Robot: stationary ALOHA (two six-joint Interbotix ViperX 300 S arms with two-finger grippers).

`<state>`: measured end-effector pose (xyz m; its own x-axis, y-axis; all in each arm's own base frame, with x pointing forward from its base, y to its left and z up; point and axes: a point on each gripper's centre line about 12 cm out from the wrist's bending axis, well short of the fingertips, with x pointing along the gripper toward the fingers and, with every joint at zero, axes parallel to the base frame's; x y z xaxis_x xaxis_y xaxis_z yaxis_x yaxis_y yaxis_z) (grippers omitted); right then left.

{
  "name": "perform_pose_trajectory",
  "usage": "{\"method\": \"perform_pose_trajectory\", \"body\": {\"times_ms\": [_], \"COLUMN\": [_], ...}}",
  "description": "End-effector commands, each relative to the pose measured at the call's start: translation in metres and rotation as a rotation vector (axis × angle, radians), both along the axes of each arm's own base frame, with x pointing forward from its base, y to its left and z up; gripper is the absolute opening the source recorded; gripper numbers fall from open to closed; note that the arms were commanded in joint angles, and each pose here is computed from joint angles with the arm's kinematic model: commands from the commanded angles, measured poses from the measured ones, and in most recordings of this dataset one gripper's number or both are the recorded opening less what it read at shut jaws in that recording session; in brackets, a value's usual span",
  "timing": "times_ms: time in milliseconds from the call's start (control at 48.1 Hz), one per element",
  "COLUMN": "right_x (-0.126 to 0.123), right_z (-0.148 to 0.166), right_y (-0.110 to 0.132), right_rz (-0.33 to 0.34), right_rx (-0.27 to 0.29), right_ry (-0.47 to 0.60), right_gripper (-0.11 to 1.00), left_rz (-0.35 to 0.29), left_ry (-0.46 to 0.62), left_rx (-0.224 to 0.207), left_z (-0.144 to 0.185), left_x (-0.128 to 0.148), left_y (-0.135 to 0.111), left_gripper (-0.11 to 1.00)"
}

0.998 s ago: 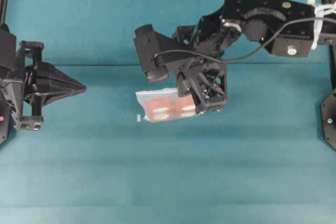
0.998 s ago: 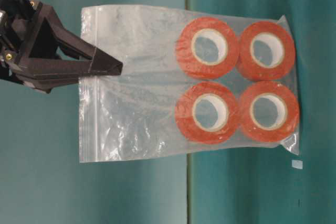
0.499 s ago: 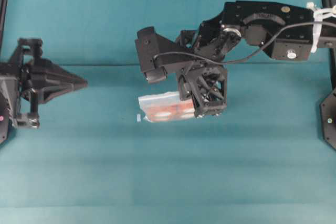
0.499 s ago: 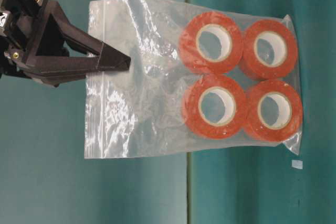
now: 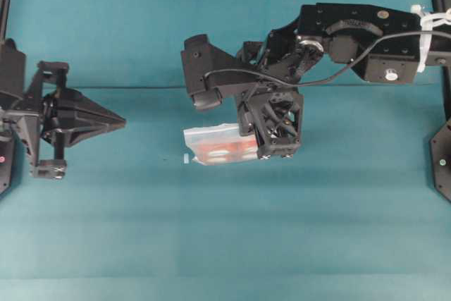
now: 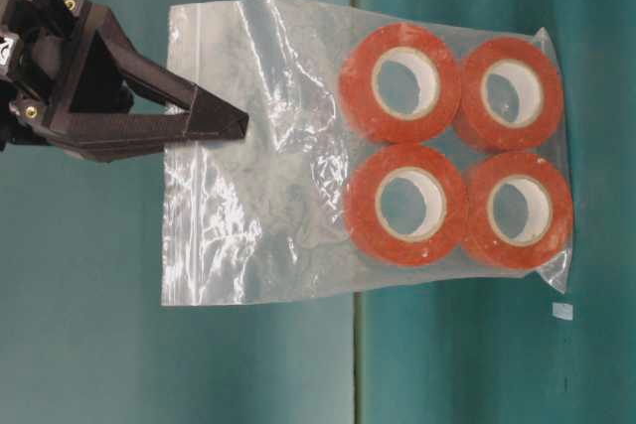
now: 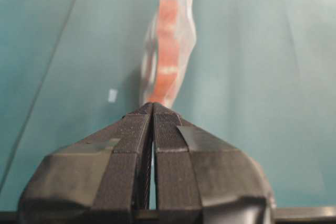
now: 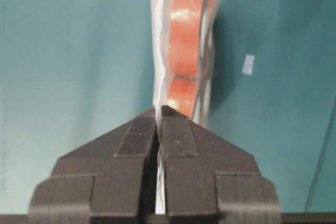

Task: Hand over the clear zip bag and make it stand upright.
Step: 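Open the left gripper and extend it toward the hanging bag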

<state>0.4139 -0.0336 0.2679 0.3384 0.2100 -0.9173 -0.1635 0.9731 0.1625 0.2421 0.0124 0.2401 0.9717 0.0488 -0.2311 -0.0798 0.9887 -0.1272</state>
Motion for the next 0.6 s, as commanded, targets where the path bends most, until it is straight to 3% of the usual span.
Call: {"method": "perform_pose_trajectory", "body": {"times_ms": [0, 312, 582], "right_x": [0.000, 0.001, 0.003], "right_z": [0.010, 0.009, 0.003], "right_y": [0.000, -0.002, -0.012], "right_rz": [-0.024, -0.072, -0.102], "right_rx": [0.004, 0.018, 0.005], "right_ry": [-0.032, -0.033, -0.069], "right_gripper": [0.00, 0.01, 0.00], "left_rz": [-0.004, 0.000, -0.002], "left_ry": [-0.040, -0.112, -0.090], "left_rx": [0.000, 0.008, 0.016], "left_z": [0.005, 0.003, -0.007], "left_x": [0.005, 0.016, 0.016], "left_y": [-0.001, 0.001, 0.001], "left_gripper": [-0.01, -0.01, -0.01]}}
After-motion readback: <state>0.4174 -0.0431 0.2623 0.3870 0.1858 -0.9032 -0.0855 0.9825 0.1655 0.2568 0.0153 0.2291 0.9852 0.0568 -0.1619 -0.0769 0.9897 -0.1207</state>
